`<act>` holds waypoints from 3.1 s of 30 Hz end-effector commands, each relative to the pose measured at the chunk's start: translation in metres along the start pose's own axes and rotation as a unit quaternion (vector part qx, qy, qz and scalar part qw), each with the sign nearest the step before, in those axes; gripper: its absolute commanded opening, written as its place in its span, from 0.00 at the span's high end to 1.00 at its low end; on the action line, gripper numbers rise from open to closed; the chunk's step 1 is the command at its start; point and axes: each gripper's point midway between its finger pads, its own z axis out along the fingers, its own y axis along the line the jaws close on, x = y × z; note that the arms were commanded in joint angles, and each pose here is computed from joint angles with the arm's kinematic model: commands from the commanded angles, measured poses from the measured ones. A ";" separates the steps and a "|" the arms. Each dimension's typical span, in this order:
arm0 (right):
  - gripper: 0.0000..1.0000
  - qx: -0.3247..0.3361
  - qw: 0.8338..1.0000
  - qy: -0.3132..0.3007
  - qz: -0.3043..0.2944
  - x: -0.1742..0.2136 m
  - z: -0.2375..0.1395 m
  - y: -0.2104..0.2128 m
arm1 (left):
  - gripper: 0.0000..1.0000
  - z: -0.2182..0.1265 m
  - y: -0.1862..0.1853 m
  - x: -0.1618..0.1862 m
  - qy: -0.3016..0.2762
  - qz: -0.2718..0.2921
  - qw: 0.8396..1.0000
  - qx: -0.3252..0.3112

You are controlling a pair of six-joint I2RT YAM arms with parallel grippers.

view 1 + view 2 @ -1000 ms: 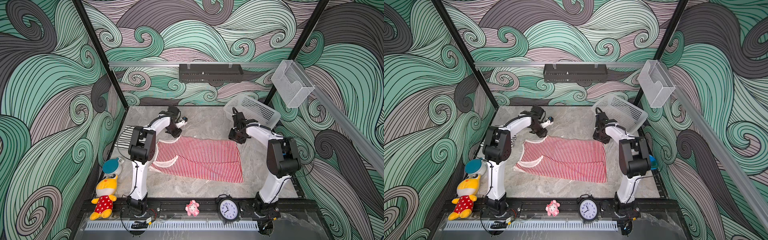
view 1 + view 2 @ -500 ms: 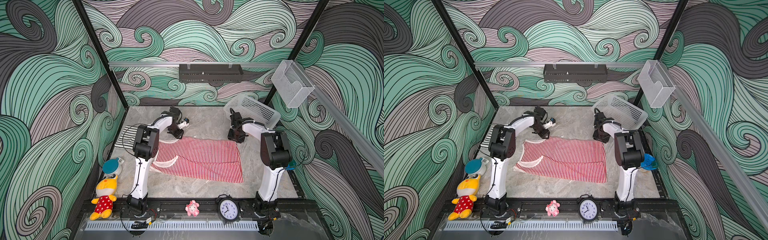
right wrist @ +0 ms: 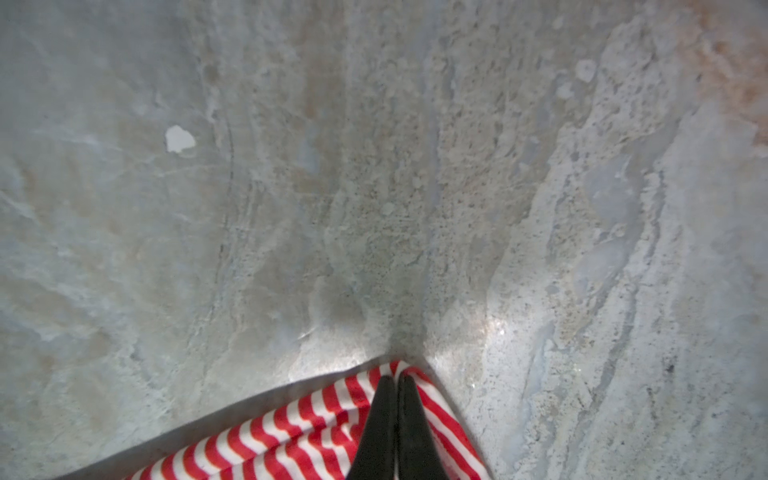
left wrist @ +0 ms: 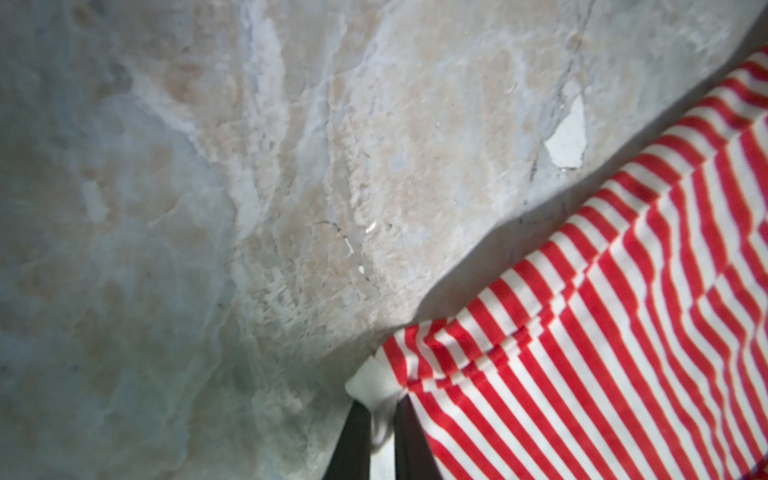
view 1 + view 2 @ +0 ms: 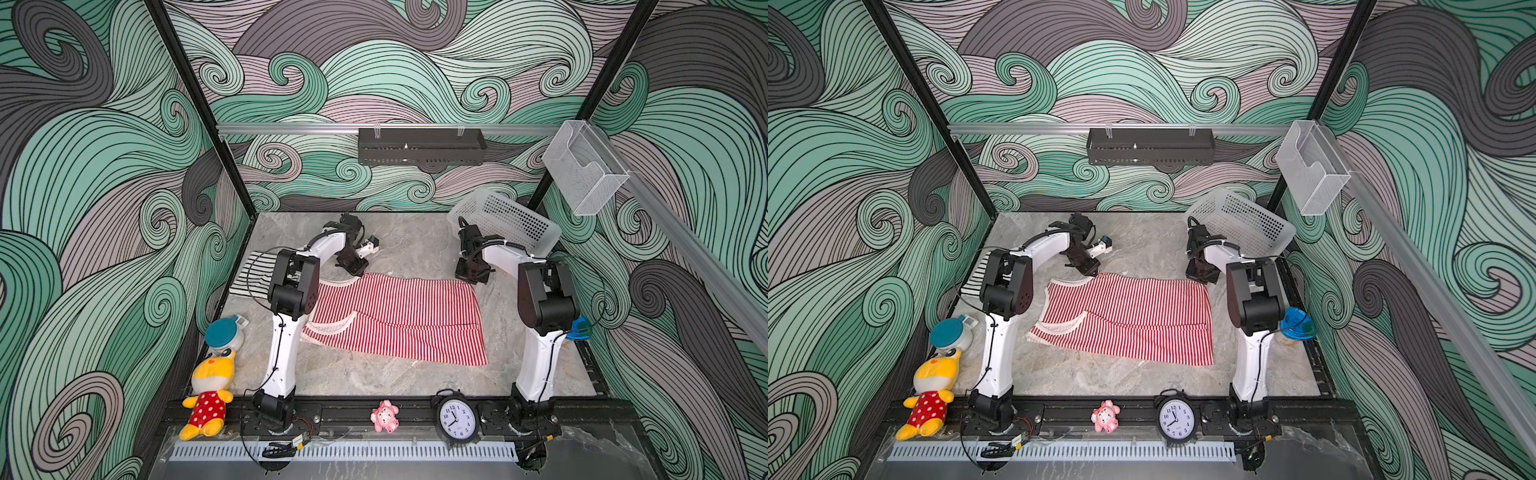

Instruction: Fold and stack the tank tops

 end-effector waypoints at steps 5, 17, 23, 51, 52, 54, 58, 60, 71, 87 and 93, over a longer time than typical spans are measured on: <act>1.00 -0.001 0.999 -0.036 -0.003 0.001 -0.034 -0.008 | 0.91 -0.033 -0.007 -0.008 -0.047 -0.006 0.999 -0.002; 1.00 -0.037 0.998 -0.050 -0.004 0.038 -0.059 -0.015 | 0.90 -0.078 -0.031 0.010 -0.102 -0.014 0.994 -0.024; 1.00 -0.065 0.996 -0.058 0.007 0.059 -0.071 -0.022 | 0.90 -0.083 -0.048 0.034 -0.096 -0.014 0.995 -0.018; 0.93 -0.063 0.996 -0.033 0.045 0.144 -0.054 -0.065 | 0.86 -0.049 -0.116 0.133 0.006 0.049 0.999 -0.021; 0.85 -0.062 0.996 -0.034 0.047 0.145 -0.055 -0.067 | 0.85 -0.053 -0.111 0.132 0.002 0.048 0.998 -0.036; 0.75 -0.055 0.997 -0.034 0.051 0.146 -0.058 -0.071 | 0.84 -0.061 -0.103 0.126 -0.011 0.048 0.997 -0.062; 0.70 -0.073 0.994 -0.052 0.058 0.143 -0.067 -0.068 | 0.75 -0.074 -0.092 0.102 -0.043 0.048 0.994 -0.091; 0.69 -0.075 0.994 -0.052 0.061 0.142 -0.068 -0.067 | 0.72 -0.073 -0.091 0.091 -0.041 0.047 0.995 -0.080; 0.68 -0.095 0.993 -0.039 0.063 0.144 -0.062 -0.045 | 0.56 -0.041 -0.097 0.067 -0.022 0.049 0.997 -0.047; 0.67 -0.087 0.994 -0.023 0.059 0.151 -0.050 -0.039 | 0.53 -0.016 -0.110 0.066 -0.002 0.142 0.983 -0.115; 0.67 -0.072 0.995 -0.021 0.062 0.151 -0.044 -0.043 | 0.59 -0.009 -0.104 0.062 0.000 0.169 0.973 -0.159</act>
